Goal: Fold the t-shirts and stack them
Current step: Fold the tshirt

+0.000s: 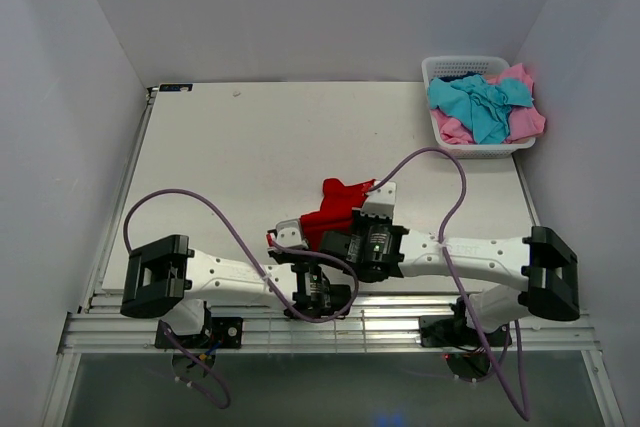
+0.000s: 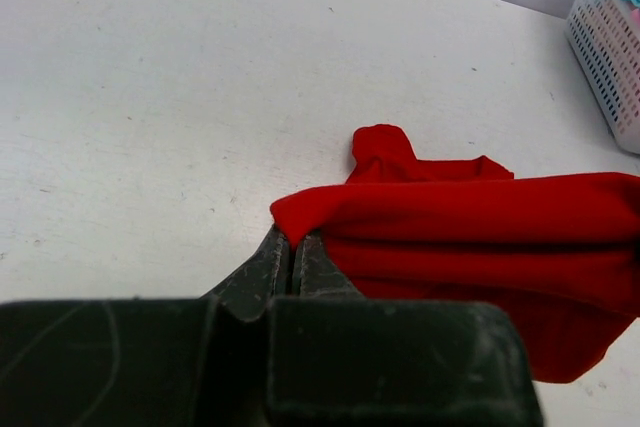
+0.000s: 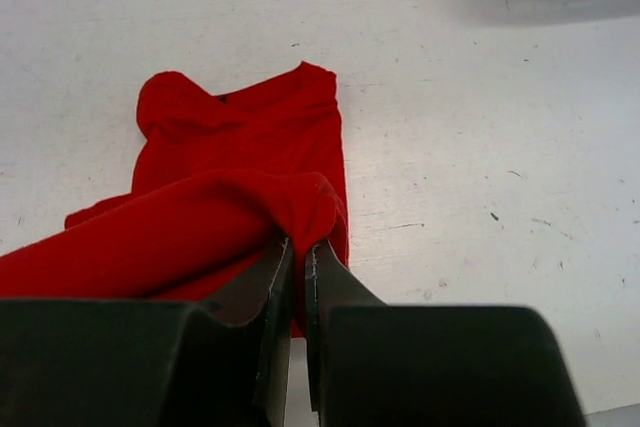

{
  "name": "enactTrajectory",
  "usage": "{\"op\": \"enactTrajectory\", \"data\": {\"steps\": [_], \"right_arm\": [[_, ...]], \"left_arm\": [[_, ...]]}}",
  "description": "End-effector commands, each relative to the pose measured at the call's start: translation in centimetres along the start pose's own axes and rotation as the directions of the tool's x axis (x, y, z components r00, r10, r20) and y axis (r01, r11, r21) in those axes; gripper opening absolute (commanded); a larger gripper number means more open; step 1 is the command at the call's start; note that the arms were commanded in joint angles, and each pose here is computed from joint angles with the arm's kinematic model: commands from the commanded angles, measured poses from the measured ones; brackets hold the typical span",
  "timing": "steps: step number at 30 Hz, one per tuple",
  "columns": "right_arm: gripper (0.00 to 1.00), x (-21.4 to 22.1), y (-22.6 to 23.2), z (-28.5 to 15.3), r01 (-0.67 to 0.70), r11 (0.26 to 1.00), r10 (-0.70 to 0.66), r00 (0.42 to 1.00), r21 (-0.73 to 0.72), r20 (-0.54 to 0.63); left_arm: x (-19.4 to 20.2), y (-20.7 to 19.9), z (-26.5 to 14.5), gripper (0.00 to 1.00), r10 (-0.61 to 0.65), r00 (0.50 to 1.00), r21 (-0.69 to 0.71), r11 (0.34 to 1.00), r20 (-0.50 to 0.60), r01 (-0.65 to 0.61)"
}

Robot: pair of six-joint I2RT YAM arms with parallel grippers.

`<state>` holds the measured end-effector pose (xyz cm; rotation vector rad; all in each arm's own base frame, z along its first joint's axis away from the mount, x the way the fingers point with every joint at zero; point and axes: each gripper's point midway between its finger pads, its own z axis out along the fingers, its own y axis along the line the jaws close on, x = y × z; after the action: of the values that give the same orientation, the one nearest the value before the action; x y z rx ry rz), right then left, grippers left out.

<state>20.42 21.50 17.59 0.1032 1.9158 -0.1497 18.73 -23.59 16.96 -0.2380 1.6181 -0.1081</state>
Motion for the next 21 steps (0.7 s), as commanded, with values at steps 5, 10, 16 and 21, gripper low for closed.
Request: {"op": "enactTrajectory", "data": {"steps": [5, 10, 16, 21], "right_arm": [[0.08, -3.5, 0.0, 2.5, 0.003, 0.995, 0.004, 0.997, -0.097, 0.077], [0.08, -4.1, -0.1, 3.4, 0.044, 0.995, -0.037, 0.996, -0.085, 0.077], [0.08, -4.3, 0.4, 4.6, 0.032, 0.993, -0.024, 0.997, -0.114, 0.067], [0.08, -3.9, 0.2, 6.1, 0.049, 0.994, -0.044, 0.998, -0.101, 0.043]], "left_arm": [[-3.4, 0.7, 1.1, 0.00, -0.106, 0.992, -0.009, 0.994, 0.067, 0.107], [-3.4, 0.4, 1.5, 0.00, -0.074, 0.995, -0.023, 0.997, 0.072, 0.076], [-3.8, 0.6, 2.1, 0.00, -0.065, 0.995, -0.052, 0.996, 0.077, 0.069], [-3.6, -0.5, 2.5, 0.00, -0.048, 0.996, -0.067, 0.996, 0.079, 0.053]]}}
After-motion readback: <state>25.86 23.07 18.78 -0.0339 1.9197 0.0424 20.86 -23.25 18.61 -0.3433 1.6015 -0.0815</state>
